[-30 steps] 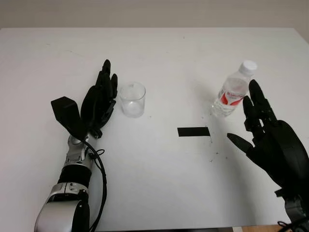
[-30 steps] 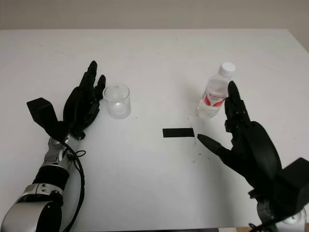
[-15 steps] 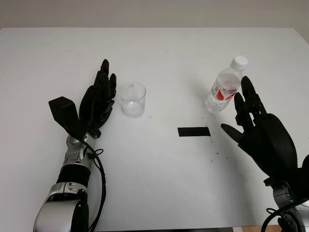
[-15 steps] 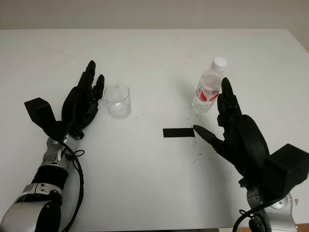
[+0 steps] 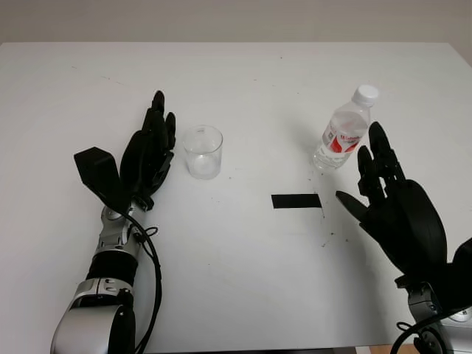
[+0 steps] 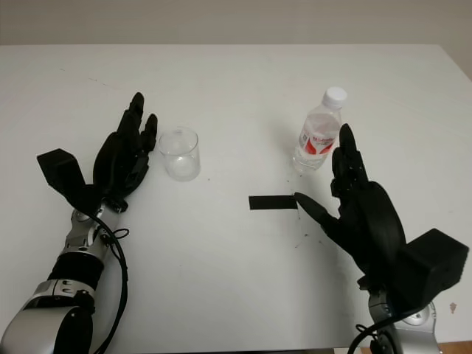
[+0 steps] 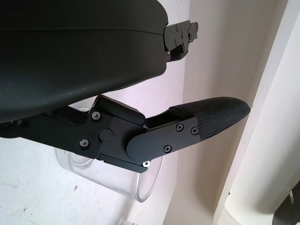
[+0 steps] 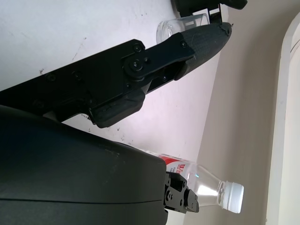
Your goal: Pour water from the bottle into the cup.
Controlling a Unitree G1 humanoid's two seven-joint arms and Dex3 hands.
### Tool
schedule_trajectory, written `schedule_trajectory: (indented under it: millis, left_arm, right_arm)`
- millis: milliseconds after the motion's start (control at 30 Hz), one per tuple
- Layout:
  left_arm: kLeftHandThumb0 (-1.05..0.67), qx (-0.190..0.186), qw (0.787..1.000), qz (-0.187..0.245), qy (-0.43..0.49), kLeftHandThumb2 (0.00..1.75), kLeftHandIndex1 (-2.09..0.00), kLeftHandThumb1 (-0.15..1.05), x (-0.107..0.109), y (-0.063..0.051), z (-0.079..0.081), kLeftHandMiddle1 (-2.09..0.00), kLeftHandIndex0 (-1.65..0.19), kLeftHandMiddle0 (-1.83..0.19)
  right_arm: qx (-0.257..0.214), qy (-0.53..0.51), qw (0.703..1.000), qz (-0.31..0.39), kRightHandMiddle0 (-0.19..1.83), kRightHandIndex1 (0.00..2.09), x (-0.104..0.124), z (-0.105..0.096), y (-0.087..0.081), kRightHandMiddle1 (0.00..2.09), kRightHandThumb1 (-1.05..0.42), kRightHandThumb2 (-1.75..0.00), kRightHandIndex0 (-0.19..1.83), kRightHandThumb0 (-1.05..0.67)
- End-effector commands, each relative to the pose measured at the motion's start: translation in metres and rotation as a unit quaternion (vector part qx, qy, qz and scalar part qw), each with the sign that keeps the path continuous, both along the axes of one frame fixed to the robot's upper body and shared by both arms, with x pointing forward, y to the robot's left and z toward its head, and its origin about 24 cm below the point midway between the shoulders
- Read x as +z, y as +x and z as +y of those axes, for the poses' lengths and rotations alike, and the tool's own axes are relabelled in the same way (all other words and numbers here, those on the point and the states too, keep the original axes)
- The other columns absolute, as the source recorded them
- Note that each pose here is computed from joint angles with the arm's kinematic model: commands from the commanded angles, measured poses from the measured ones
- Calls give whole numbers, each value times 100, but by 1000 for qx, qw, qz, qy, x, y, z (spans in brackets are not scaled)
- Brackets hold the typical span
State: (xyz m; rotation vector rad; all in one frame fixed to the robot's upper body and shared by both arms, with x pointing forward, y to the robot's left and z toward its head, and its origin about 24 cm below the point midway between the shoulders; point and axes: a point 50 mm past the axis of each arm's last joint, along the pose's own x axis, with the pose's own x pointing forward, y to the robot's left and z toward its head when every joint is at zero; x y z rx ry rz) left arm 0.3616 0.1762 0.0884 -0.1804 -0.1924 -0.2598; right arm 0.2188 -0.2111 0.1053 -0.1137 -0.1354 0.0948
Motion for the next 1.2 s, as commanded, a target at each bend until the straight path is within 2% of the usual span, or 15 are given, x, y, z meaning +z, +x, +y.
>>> schedule_trajectory:
  millis: [0, 267, 433, 667, 867, 1033, 1167]
  left_arm:
    - [-82, 1, 1000, -14, 6, 76, 0, 105, 7, 2, 3, 0, 19, 19]
    - [-82, 3, 1000, -13, 2, 75, 0, 105, 8, 3, 4, 0, 19, 19]
    - [-82, 0, 1000, -13, -1, 74, 0, 105, 9, 3, 5, 0, 19, 19]
    - [-82, 2, 1000, -13, 11, 75, 0, 105, 9, 1, 8, 0, 19, 19]
    - [-82, 5, 1000, -15, 21, 75, 0, 105, 8, 0, 11, 0, 19, 19]
    - [-82, 3, 1000, -15, 20, 76, 0, 105, 9, 0, 12, 0, 19, 19]
    - [-82, 6, 1000, -14, 26, 77, 0, 105, 9, 0, 12, 0, 19, 19]
  right_arm:
    - [-5, 1, 1000, -6, -19, 0, 0, -1, 1, 0, -97, -5, -19, -97]
    - [-16, -38, 999, -24, -19, 0, 12, 0, 15, 0, -95, -5, -19, -100]
    - [-13, -52, 998, -39, -19, 0, 24, 7, 34, 0, -96, -5, -19, -102]
    - [-25, -12, 999, -45, -19, 0, 34, 16, 63, 0, -92, -4, -19, -100]
    - [-50, 8, 998, -38, -19, 0, 31, 15, 77, 0, -88, -4, -19, -97]
    - [-66, 22, 997, -32, -19, 0, 26, 11, 85, 0, -88, -5, -19, -87]
    - [-85, 4, 996, -29, -19, 0, 22, 5, 93, 0, -91, -6, -19, -91]
